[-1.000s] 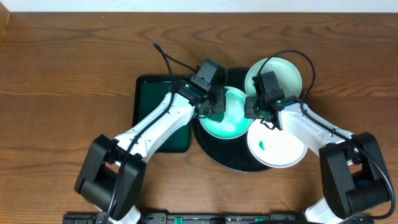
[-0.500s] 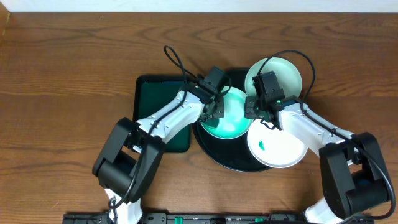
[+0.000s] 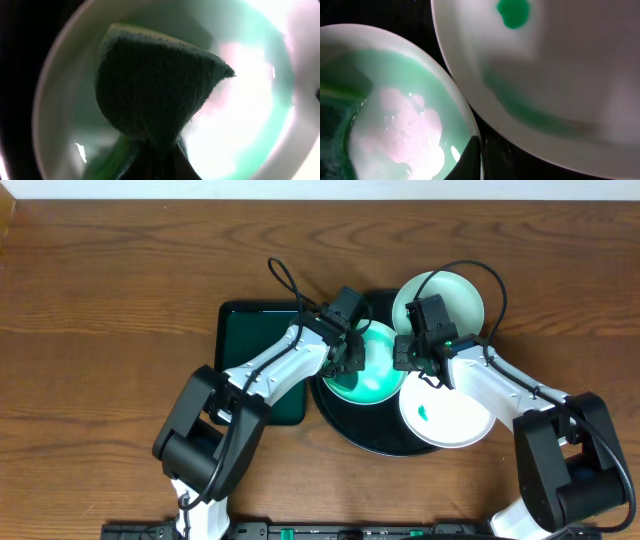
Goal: Clean dirty plates on tray and stack at the side
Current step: 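Scrub the pale green plate surface with the sponge in the left gripper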
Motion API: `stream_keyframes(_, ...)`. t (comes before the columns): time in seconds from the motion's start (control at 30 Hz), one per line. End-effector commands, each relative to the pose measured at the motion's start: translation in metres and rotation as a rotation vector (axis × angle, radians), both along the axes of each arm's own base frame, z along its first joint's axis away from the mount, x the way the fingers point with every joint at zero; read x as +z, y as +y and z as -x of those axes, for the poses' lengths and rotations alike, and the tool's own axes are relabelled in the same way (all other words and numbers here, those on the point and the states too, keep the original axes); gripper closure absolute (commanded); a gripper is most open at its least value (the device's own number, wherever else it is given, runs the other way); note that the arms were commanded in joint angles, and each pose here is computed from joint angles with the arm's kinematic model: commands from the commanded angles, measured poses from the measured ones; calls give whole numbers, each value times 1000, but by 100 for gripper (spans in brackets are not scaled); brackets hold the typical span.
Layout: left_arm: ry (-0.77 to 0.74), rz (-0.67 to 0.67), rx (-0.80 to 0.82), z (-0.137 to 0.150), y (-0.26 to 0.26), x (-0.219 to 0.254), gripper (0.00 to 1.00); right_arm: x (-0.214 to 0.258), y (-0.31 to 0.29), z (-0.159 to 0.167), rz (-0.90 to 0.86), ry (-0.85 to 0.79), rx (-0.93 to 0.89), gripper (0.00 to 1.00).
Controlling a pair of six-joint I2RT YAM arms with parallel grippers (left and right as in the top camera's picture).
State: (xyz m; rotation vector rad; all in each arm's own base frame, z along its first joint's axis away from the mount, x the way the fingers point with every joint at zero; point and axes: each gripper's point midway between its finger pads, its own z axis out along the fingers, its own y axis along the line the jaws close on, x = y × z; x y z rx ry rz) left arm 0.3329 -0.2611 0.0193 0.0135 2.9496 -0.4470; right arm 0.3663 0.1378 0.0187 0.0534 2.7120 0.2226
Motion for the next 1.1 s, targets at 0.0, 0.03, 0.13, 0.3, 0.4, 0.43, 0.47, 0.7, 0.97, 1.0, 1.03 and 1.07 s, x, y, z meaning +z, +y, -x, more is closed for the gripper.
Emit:
stream_keyframes(0.0, 155, 133, -70, 34, -31, -8, 93, -4, 7, 4, -24, 19, 25, 99)
stream_keyframes(0.03, 145, 145, -74, 33, -33, -2, 93, -3, 7, 4, -24, 18, 25, 99)
stream_keyframes(0.13, 98, 178, -79, 27, -37, 20, 93, -3, 7, 4, -24, 18, 25, 99)
stream_keyframes(0.3, -14, 224, -83, 20, -38, 66, 93, -3, 7, 4, -24, 18, 25, 99)
stream_keyframes(0.4, -99, 216, -66, 12, -31, 90, 93, -3, 7, 4, -24, 18, 25, 99)
stream_keyframes(0.43, -132, 207, -56, 9, -28, 98, 93, -4, 7, 4, -24, 19, 25, 99)
stream_keyframes(0.47, -158, 200, -48, 7, -25, 104, 92, -4, 7, 4, -24, 19, 25, 99)
stream_keyframes(0.7, -304, 89, 28, -13, 1, 124, 93, -3, 7, 4, -24, 18, 25, 99)
stream_keyframes(0.97, -292, 4, 52, -15, 13, 101, 92, -3, 7, 4, -24, 18, 25, 99)
stream_keyframes(1.0, -282, -3, 51, -15, 13, 96, 92, -3, 7, 4, -24, 18, 25, 99)
stream_keyframes(1.03, -271, -11, 48, -14, 13, 90, 92, -3, 7, 4, -24, 18, 25, 99)
stream_keyframes(1.07, -261, -19, 47, -14, 13, 85, 92, -3, 7, 4, -24, 18, 25, 99)
